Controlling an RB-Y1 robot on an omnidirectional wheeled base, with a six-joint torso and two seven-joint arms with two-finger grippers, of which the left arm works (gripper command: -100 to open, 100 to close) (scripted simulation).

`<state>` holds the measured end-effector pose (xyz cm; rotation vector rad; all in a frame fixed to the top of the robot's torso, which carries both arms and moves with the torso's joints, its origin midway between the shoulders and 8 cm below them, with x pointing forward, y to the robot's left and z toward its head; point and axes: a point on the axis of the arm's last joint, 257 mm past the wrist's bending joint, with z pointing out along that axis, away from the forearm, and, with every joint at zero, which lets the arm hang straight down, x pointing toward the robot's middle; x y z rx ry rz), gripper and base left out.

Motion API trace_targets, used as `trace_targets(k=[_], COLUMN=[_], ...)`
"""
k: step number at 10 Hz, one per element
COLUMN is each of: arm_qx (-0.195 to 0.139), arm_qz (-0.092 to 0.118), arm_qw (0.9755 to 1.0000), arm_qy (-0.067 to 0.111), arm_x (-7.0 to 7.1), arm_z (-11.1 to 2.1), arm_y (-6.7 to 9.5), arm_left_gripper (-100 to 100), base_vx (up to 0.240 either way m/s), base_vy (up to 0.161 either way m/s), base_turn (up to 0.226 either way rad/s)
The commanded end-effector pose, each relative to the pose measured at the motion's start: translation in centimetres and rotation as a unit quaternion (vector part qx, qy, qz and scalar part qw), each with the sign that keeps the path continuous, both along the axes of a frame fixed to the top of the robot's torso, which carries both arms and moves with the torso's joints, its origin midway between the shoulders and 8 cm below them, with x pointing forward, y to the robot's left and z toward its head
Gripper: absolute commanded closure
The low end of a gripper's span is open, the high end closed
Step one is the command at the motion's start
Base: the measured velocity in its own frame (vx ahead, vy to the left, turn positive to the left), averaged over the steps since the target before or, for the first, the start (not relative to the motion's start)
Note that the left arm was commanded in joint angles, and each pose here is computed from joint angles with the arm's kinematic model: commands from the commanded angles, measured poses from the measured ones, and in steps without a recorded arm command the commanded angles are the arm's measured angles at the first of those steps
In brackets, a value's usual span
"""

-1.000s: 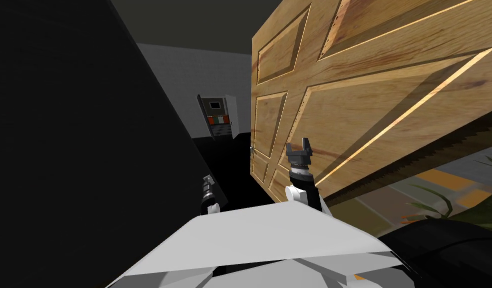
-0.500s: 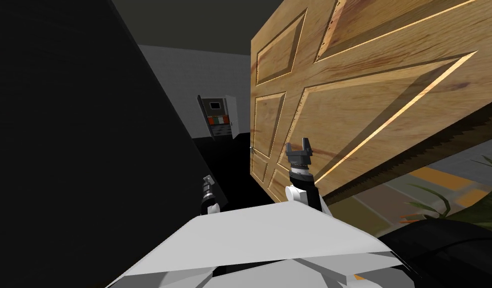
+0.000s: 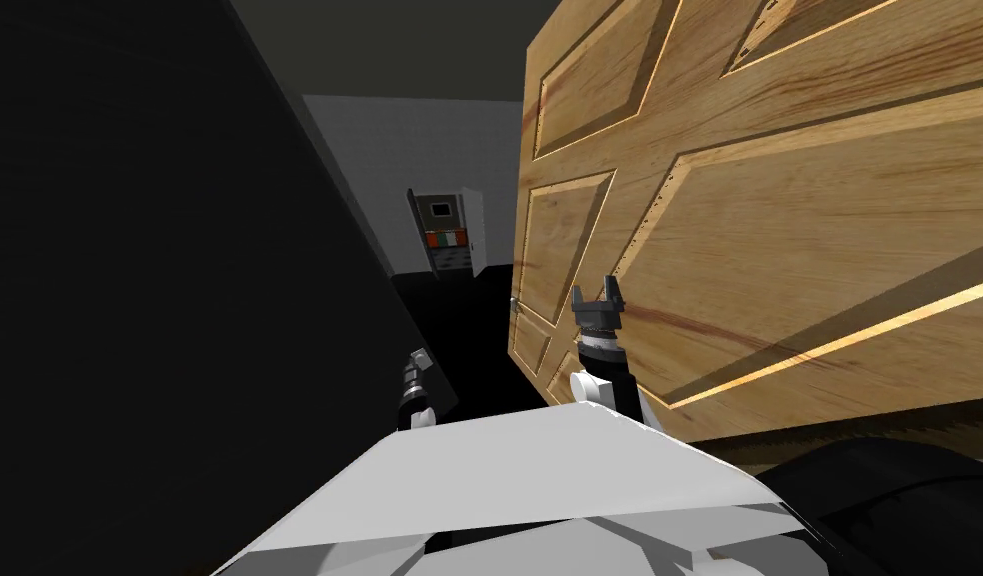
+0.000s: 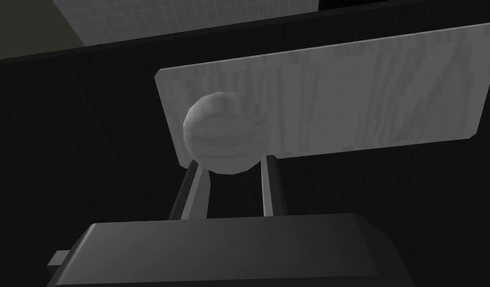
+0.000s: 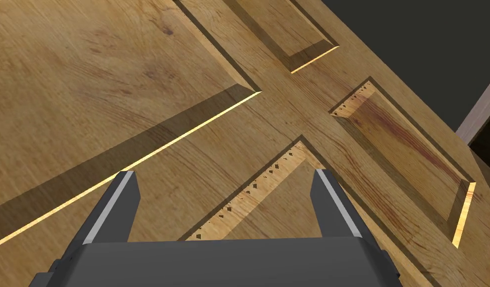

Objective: Push the door open

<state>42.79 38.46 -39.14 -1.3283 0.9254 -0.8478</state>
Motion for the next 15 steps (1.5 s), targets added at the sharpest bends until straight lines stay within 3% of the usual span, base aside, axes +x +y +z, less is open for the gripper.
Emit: trace_targets(k=[1,2,5,9,11,15], arm_qx=[0.014,0.012,0.007,-0.031,-0.009,0.005], arm_qz=[0.004,0.001,0.000,-0.007,-0.003,0.001], arm_qw=[0.9999,0.9999,1.0000,0.9995,0.9999,0.9999], arm_qy=[-0.008,-0.005,-0.007,-0.006,-0.008,-0.011], arm_x=[0.1,0.8,1.8,3.4,3.2,2.9], arm_z=[0.9,0.8,0.8,0.1,0.6,1.0], arm_y=[1.4,0.7,-0.2,-5.2,-3.1,-2.0], arm_left_gripper=[100,-100,-100,-100,-100,-100], base_vx=[0.184,-0.007,-0.166,-0.166,0.024,0.201], base_vy=[0.077,-0.015,-0.067,-0.156,-0.008,0.128], base_turn=[0.214,0.226,0.114,0.137,0.015,-0.007])
